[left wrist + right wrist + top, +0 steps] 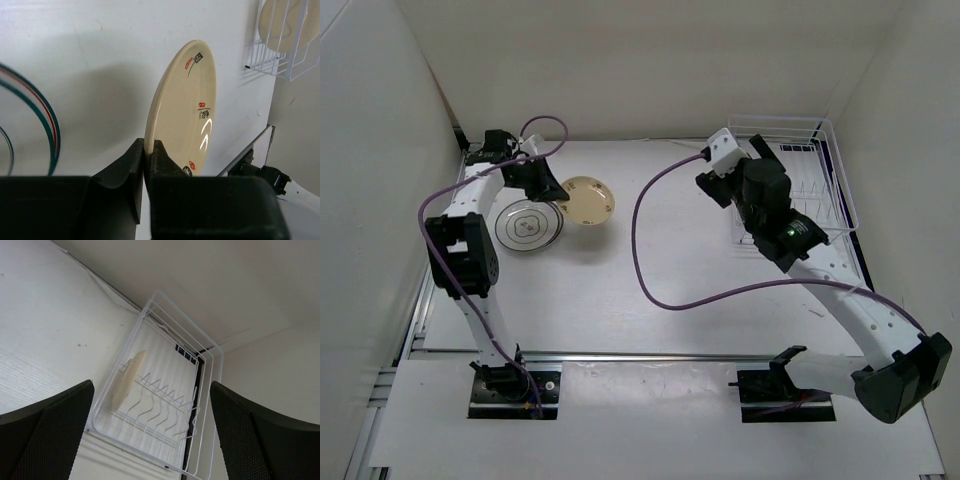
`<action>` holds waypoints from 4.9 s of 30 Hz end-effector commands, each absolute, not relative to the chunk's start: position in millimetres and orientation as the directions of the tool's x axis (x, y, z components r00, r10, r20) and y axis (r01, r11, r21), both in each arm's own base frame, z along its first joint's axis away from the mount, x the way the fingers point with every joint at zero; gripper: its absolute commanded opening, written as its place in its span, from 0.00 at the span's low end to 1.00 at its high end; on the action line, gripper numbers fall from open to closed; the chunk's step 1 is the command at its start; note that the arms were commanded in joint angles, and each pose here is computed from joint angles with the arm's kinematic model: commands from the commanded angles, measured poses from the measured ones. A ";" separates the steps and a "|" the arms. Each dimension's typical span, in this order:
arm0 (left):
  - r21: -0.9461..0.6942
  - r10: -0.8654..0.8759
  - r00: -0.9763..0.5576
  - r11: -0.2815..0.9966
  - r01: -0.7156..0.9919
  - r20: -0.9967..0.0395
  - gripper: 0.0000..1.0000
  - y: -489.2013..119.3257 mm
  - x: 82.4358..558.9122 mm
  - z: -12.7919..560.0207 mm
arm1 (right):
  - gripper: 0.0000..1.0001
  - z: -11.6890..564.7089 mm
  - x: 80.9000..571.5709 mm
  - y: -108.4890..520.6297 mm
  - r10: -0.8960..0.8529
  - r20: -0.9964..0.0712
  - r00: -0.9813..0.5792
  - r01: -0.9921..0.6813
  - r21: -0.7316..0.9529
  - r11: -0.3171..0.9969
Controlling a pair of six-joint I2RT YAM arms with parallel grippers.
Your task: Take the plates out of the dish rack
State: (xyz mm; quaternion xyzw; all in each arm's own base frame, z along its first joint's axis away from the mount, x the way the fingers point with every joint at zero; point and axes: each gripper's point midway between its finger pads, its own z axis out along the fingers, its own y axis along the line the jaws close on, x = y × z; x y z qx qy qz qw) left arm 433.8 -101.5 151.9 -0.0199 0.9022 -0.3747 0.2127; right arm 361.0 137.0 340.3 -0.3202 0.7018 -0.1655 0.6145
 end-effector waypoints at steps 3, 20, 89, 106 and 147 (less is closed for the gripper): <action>-0.703 -0.126 -0.888 0.664 0.256 -0.442 0.10 -129.3 467.4 172.0 | 1.00 340.0 360.6 116.7 -0.617 -0.784 -0.062 -0.220 -0.592 0.775; -0.801 0.058 -0.949 0.522 0.293 -0.310 0.10 -231.6 473.1 96.2 | 1.00 311.2 362.3 98.9 -0.606 -0.783 -0.138 -0.220 -0.573 0.790; 0.064 0.315 -0.563 0.905 0.420 -0.764 0.95 -100.8 353.4 265.9 | 0.52 188.1 471.8 69.7 0.059 -0.794 -0.605 -0.143 0.181 0.973; 0.059 0.320 -0.584 0.905 0.422 -0.746 0.96 -101.6 356.7 258.5 | 0.30 159.5 497.2 70.2 0.019 -0.778 -0.628 -0.160 0.153 0.975; 0.018 0.312 -0.592 0.893 0.449 -0.743 0.97 -105.4 336.2 247.6 | 0.00 259.7 375.3 117.7 -0.455 -0.844 -0.282 -0.510 -0.270 0.817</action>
